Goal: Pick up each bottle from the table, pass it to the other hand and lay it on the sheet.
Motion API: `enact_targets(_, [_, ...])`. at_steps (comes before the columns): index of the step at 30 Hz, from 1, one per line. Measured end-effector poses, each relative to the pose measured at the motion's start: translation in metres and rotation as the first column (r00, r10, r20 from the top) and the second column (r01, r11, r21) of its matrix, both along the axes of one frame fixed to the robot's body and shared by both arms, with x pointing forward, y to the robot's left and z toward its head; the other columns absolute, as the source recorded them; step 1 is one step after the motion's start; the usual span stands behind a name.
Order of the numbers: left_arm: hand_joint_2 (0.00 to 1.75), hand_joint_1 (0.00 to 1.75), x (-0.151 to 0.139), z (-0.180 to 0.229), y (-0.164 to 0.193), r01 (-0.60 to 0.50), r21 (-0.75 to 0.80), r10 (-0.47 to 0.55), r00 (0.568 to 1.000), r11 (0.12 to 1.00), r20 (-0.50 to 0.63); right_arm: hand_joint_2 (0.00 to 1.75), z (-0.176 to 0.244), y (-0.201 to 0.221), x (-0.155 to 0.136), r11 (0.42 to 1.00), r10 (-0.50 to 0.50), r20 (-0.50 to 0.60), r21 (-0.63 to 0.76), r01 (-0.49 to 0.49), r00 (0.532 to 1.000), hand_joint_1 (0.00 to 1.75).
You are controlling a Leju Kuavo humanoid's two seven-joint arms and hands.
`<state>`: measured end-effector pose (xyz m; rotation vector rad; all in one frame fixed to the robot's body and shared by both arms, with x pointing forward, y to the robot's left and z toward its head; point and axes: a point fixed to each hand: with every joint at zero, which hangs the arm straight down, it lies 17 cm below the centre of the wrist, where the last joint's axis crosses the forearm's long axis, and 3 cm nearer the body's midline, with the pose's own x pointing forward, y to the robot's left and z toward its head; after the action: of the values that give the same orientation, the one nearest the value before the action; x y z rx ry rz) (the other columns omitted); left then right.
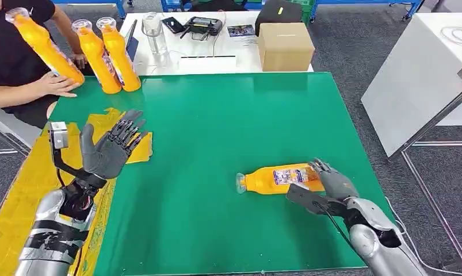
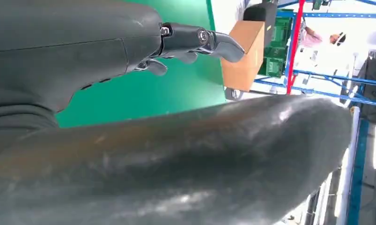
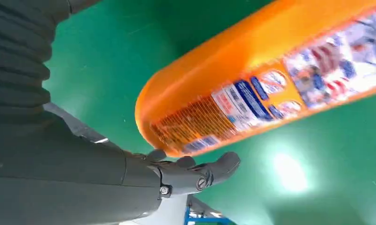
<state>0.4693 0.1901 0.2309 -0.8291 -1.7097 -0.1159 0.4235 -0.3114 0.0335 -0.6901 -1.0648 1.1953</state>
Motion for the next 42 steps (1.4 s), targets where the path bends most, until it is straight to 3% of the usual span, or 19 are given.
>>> enact_targets(20, [0.0, 0.0, 0.018, 0.013, -0.015, 0.031, -0.018, -0.031, 1.0, 0.999, 0.001, 1.75, -0.013, 0.009, 0.027, 0.995, 0.061, -0.053, -0.081, -0.066, 0.997, 0.0])
enact_targets(30, [0.0, 0.0, 0.031, 0.023, -0.035, 0.071, -0.028, -0.071, 0.997, 0.997, 0.004, 1.75, -0.034, 0.022, 0.02, 0.975, 0.184, -0.161, -0.098, -0.202, 0.97, 0.0])
enact_targets(42, [0.0, 0.0, 0.035, 0.02, -0.044, 0.085, -0.035, -0.085, 0.996, 0.996, -0.012, 1.75, -0.048, 0.016, 0.011, 0.967, 0.198, -0.204, -0.121, -0.226, 0.959, 0.0])
